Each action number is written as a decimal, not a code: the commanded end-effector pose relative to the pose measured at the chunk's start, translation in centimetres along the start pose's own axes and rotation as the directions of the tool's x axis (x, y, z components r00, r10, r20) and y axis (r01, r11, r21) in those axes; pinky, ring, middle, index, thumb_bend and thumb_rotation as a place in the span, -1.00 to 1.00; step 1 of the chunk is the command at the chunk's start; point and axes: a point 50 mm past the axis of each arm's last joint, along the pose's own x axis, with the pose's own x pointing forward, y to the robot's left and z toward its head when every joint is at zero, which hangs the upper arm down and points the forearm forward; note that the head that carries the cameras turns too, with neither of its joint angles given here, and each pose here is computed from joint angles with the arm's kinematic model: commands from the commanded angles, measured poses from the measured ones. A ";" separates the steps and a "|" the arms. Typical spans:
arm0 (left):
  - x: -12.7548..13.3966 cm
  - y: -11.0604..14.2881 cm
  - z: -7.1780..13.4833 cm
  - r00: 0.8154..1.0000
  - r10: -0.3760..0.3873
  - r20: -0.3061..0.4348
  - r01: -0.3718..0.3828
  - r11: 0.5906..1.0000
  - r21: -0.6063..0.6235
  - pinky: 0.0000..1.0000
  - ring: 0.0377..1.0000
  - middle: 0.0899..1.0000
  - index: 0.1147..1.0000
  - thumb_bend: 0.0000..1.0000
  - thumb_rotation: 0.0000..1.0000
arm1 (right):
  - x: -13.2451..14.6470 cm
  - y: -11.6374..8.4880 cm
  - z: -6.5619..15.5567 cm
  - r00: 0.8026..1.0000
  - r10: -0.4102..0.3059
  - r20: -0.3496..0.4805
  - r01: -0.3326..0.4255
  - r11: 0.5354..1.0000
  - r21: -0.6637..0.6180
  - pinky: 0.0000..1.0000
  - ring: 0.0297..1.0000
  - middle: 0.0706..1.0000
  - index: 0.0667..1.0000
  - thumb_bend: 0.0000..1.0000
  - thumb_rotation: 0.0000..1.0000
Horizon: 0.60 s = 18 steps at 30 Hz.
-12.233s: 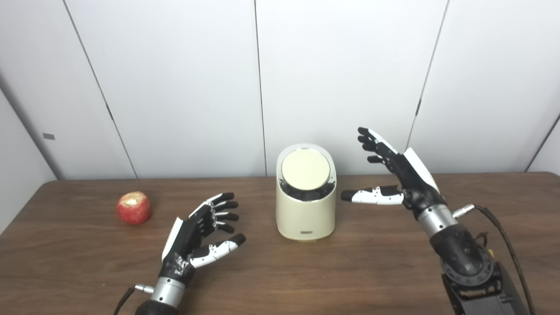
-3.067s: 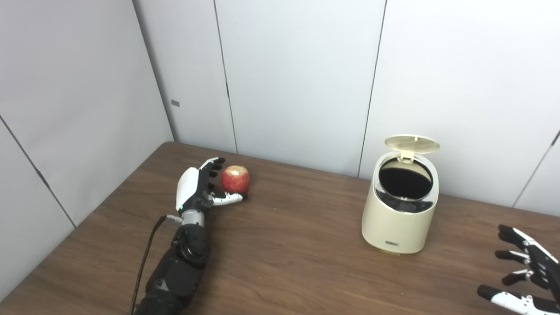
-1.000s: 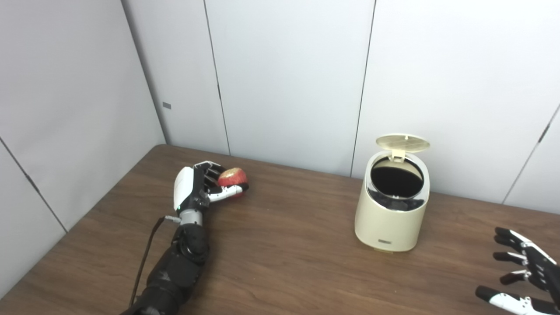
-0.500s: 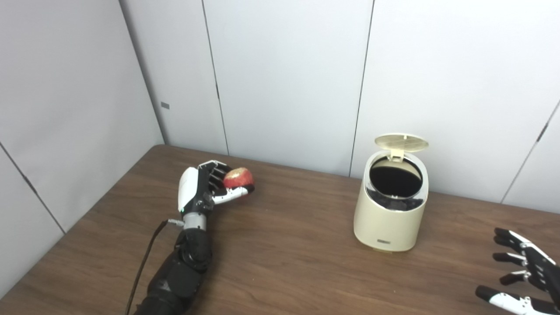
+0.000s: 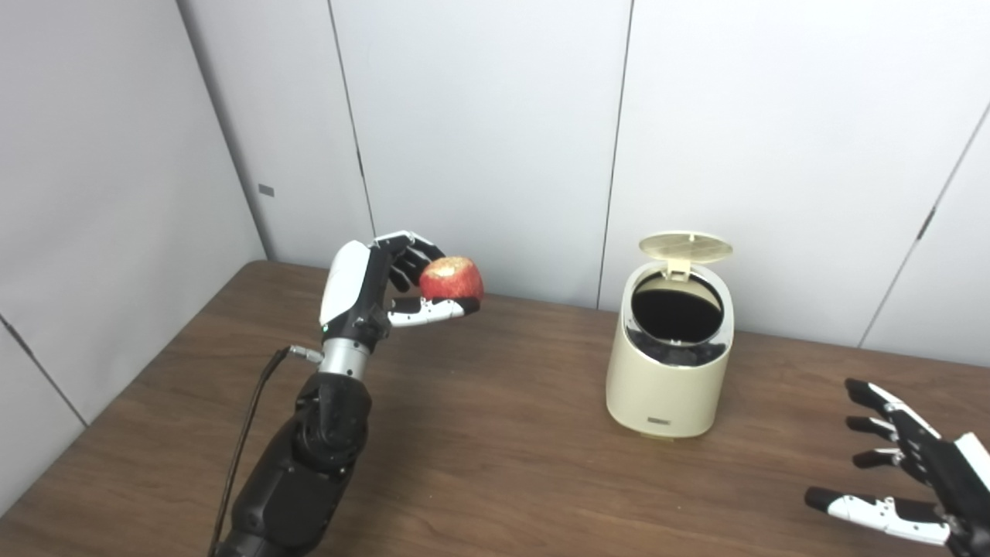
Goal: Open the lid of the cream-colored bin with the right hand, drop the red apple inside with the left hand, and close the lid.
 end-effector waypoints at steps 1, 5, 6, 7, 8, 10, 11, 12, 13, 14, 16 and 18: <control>1.4 1.4 2.6 0.993 0.037 0.109 -0.039 0.999 0.013 -0.27 -0.18 -0.20 -0.10 0.01 -1.00 | 0.9 -1.0 1.8 0.997 -0.028 0.071 0.028 1.000 0.008 0.42 0.70 0.83 0.82 0.58 -0.53; 1.6 1.4 4.8 0.982 0.025 0.189 -0.024 1.000 -0.004 -0.18 -0.11 -0.16 -0.15 0.01 -1.00 | 1.0 -0.7 2.1 0.996 -0.021 0.082 0.019 1.000 0.024 0.53 0.75 0.86 0.86 0.50 -0.71; 1.6 1.3 5.4 0.978 0.023 0.207 -0.022 1.000 -0.006 -0.19 -0.11 -0.16 -0.15 0.01 -1.00 | 1.1 -0.6 2.2 0.996 -0.019 0.089 0.017 1.000 0.025 0.54 0.75 0.86 0.86 0.48 -0.75; 1.6 1.2 5.9 0.975 0.019 0.221 -0.019 1.000 -0.006 -0.22 -0.12 -0.16 -0.15 0.01 -1.00 | 1.2 -0.5 2.2 0.995 -0.017 0.097 0.015 1.000 0.025 0.54 0.75 0.86 0.86 0.47 -0.77; 1.6 1.0 6.4 0.973 0.017 0.230 -0.016 1.000 -0.007 -0.28 -0.13 -0.15 -0.16 0.01 -1.00 | 1.2 -0.4 2.2 0.994 -0.017 0.106 0.015 1.000 0.020 0.53 0.74 0.85 0.86 0.47 -0.77; 1.6 0.5 7.4 0.967 0.009 0.255 -0.004 1.000 -0.020 -0.31 -0.14 -0.15 -0.16 0.01 -1.00 | 1.4 -0.2 2.2 0.992 -0.016 0.121 0.015 1.000 0.010 0.51 0.72 0.84 0.85 0.48 -0.74; 1.6 0.1 7.7 0.963 0.003 0.269 0.003 1.000 -0.023 -0.26 -0.15 -0.15 -0.15 0.01 -1.00 | 1.5 -0.1 2.2 0.992 -0.016 0.127 0.015 1.000 0.007 0.50 0.71 0.84 0.85 0.49 -0.73; 1.6 -0.3 8.0 0.959 -0.001 0.283 0.008 1.000 -0.024 -0.25 -0.14 -0.15 -0.16 0.01 -1.00 | 1.6 0.0 2.3 0.991 -0.016 0.132 0.015 1.000 0.005 0.49 0.70 0.84 0.85 0.49 -0.71; 1.5 -0.8 8.3 0.954 -0.006 0.301 0.014 1.000 -0.026 -0.24 -0.14 -0.14 -0.16 0.01 -1.00 | 1.7 0.1 2.3 0.991 -0.015 0.136 0.015 1.000 0.004 0.48 0.69 0.83 0.85 0.50 -0.70; 1.5 -1.3 8.7 0.950 -0.009 0.312 0.019 0.999 -0.029 -0.20 -0.14 -0.15 -0.16 0.01 -1.00 | 1.8 0.2 2.3 0.990 -0.014 0.141 0.014 1.000 0.003 0.48 0.69 0.83 0.85 0.49 -0.69; 1.4 -2.2 9.4 0.946 -0.012 0.323 0.028 0.999 -0.045 -0.23 -0.15 -0.15 -0.15 0.01 -1.00 | 1.9 0.5 2.5 0.989 -0.011 0.147 0.010 1.000 0.006 0.45 0.68 0.83 0.84 0.47 -0.70; 1.3 -3.1 9.9 0.944 -0.022 0.329 0.047 0.997 -0.068 -0.27 -0.16 -0.16 -0.14 0.01 -1.00 | 2.0 0.8 2.6 0.989 -0.010 0.146 0.008 1.000 0.013 0.43 0.69 0.83 0.83 0.45 -0.74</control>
